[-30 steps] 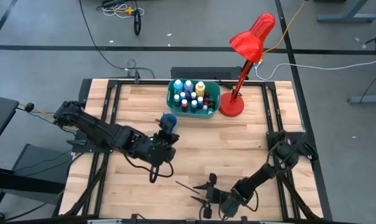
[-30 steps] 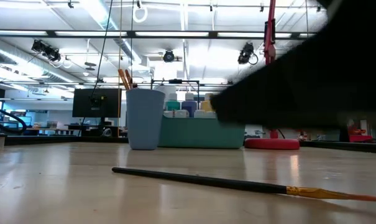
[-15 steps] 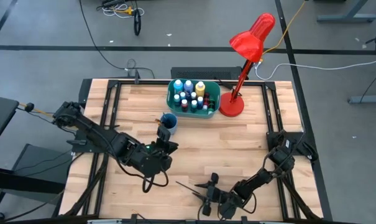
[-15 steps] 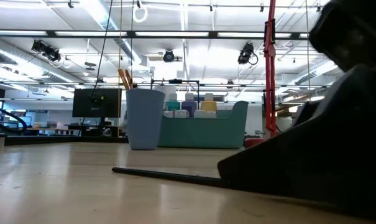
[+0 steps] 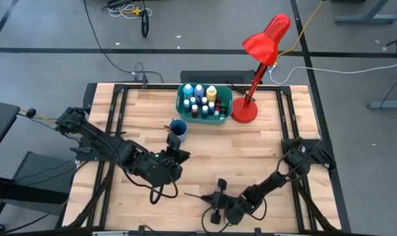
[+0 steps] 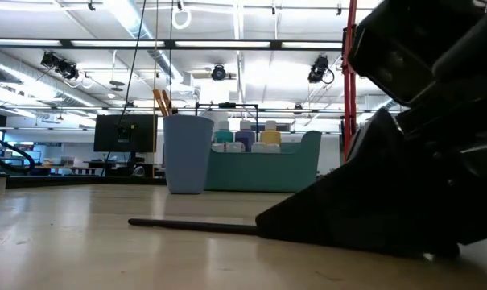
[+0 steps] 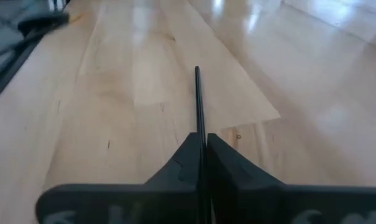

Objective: Pick & Place Paint Supplies
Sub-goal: Put the gold paint brush into the blue cup

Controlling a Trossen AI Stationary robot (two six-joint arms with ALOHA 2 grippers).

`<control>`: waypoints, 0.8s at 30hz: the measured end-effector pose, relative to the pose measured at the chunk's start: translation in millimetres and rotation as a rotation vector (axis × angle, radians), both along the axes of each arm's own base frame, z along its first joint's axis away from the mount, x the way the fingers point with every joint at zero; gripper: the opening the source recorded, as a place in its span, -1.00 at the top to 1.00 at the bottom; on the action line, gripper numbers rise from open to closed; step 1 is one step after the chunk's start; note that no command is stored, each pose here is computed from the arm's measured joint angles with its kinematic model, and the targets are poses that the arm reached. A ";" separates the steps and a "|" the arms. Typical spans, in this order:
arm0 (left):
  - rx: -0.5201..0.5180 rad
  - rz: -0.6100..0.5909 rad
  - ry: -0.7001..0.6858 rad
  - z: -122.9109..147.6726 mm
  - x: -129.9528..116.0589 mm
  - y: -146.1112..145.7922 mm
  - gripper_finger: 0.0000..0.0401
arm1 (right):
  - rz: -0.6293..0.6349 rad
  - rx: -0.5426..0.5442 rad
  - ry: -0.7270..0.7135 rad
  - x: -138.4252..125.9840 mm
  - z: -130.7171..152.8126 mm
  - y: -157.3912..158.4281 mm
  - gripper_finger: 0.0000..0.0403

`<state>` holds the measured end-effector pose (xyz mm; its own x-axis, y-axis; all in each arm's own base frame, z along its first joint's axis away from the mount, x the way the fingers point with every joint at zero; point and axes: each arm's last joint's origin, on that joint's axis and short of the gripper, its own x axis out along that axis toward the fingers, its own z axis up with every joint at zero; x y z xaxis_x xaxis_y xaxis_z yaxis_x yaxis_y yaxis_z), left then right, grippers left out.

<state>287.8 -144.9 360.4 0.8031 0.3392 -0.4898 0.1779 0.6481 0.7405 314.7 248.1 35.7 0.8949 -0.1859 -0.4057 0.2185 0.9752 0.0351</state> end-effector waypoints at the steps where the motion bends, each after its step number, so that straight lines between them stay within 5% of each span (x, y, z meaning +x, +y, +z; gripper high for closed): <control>1: -0.005 -0.004 -0.006 0.4 -0.2 -1.4 0.67 | 0.020 -0.018 0.007 0.0 5.8 0.6 0.94; 6: -0.118 0.031 -0.053 0.7 -4.1 -9.6 0.67 | 0.074 -0.158 0.076 -4.2 37.2 -3.7 0.97; 10: -0.447 0.167 -0.146 -1.8 -7.8 -17.9 0.67 | 0.057 -0.190 0.103 -8.7 69.9 -9.0 0.98; 14: -0.690 0.201 -0.069 -18.3 -7.7 -26.5 0.67 | 0.127 -0.297 0.165 -17.3 94.2 -13.6 0.98; 19: -0.734 0.237 -0.021 -52.2 4.5 -38.9 0.67 | 0.378 -0.473 0.226 -22.9 126.4 -18.4 0.99; 24: -0.669 0.280 -0.022 -82.3 26.8 -41.5 0.66 | 0.577 -0.708 0.295 -20.3 134.8 -30.1 0.99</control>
<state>314.6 -186.4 278.1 0.7423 0.1670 -0.6489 -0.0717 0.9827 0.1708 294.4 218.0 170.5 0.8050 -0.0368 -0.5921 -0.3965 0.7091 -0.5831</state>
